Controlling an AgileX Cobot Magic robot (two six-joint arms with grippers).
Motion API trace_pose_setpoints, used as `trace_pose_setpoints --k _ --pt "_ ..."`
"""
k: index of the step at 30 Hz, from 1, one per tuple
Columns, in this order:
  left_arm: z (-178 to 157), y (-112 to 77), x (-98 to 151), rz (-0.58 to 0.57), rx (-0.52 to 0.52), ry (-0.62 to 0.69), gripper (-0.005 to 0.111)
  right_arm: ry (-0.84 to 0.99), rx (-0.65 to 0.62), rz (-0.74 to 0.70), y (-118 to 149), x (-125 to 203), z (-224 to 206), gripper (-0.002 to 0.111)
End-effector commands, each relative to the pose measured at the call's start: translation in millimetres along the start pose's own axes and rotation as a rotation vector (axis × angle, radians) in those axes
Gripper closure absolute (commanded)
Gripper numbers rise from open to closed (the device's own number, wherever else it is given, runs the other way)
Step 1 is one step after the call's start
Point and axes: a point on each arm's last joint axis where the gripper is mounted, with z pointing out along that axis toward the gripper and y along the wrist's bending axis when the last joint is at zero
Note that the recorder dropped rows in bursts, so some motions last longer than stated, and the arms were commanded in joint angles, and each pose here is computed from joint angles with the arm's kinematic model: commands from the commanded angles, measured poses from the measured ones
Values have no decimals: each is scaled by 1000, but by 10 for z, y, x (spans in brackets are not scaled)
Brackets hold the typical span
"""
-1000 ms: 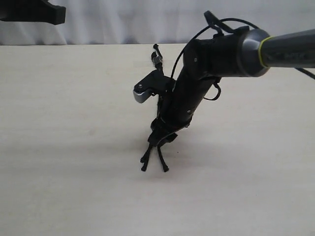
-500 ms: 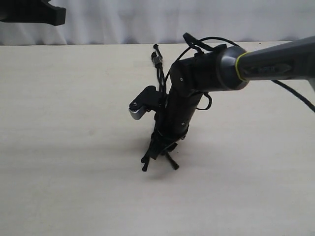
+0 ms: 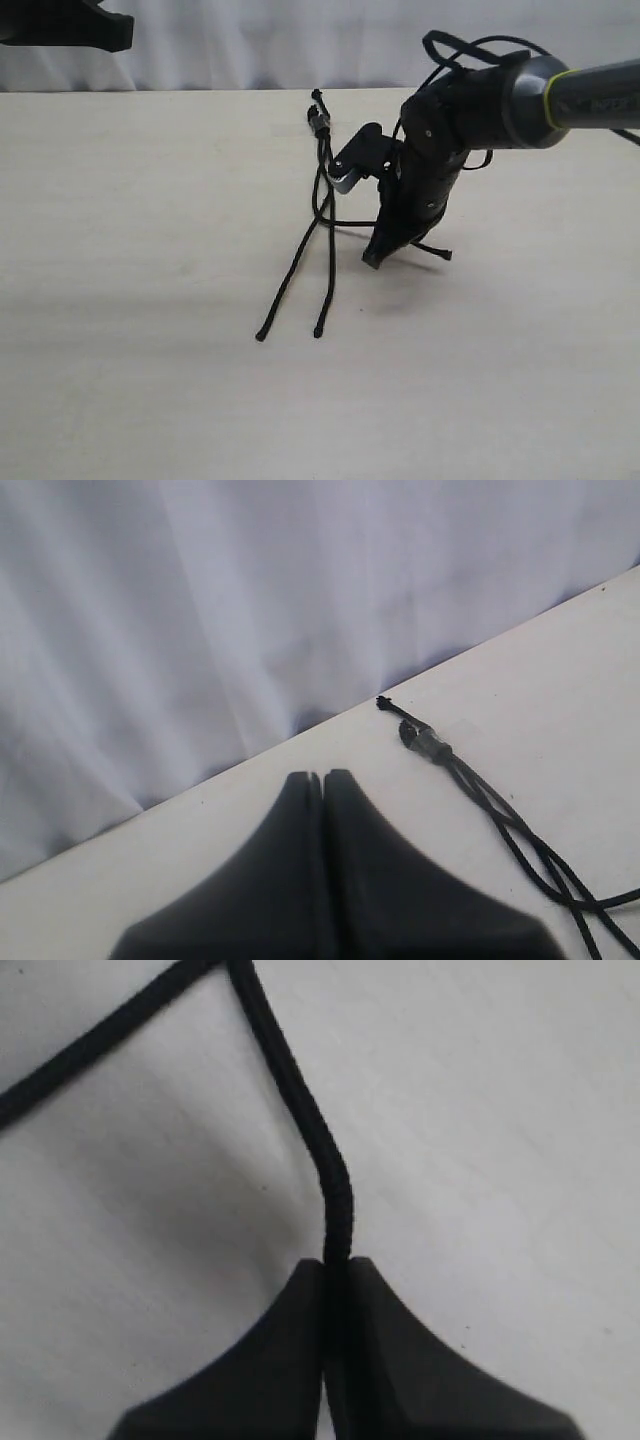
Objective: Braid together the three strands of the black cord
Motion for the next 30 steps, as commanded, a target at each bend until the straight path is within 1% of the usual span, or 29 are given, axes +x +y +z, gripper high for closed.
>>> trace_pose_setpoints --k 1,2,4,6,9,11,13,14,16,18,19,21,22,24,25,27,28,30 --pt "-13 7 -5 -14 -2 -9 107 40 -11 16 22 36 216 104" --pt "-13 7 -5 -14 -2 -9 107 50 -1 34 18 45 247 103" --pt "-13 7 -4 -14 -2 -7 107 65 41 101 -1 55 284 93" --pt "-13 7 -4 -14 -2 -7 107 69 79 116 -19 54 289 81" --pt "-13 7 -4 -14 -2 -7 107 63 93 136 1 36 273 59" --pt "-13 7 -4 -14 -2 -7 107 42 93 136 25 3 203 44" --pt "-13 7 -5 -14 -2 -9 107 7 105 143 -9 -21 55 35" --pt "-13 7 -6 -14 -2 -9 107 -19 113 149 -33 -35 -54 33" --pt "-13 7 -7 -14 -3 -11 107 -77 133 164 -84 -57 -305 37" --pt "-23 8 -13 -14 -3 -14 107 -147 155 180 -133 -61 -601 48" --pt "-46 5 -23 -13 -2 -17 107 -215 171 187 -159 -55 -813 59" --pt "-105 3 -38 -13 -2 -23 107 -348 190 198 -165 -13 -1117 75" --pt "-157 3 -38 -13 -4 -43 107 -429 191 221 -145 41 -1258 86" --pt "-278 -2 -23 -13 -10 -114 107 -587 194 251 -107 145 -1538 101" --pt "-352 -8 0 -13 -13 -158 107 -679 192 266 -61 248 -1691 104" --pt "-524 -19 59 -18 -20 -244 107 -782 185 273 22 421 -1840 104" --pt "-606 -25 97 -29 -23 -282 107 -865 189 268 68 533 -1983 104" --pt "-770 -33 179 -63 -29 -345 107 -955 175 280 166 736 -2098 104"
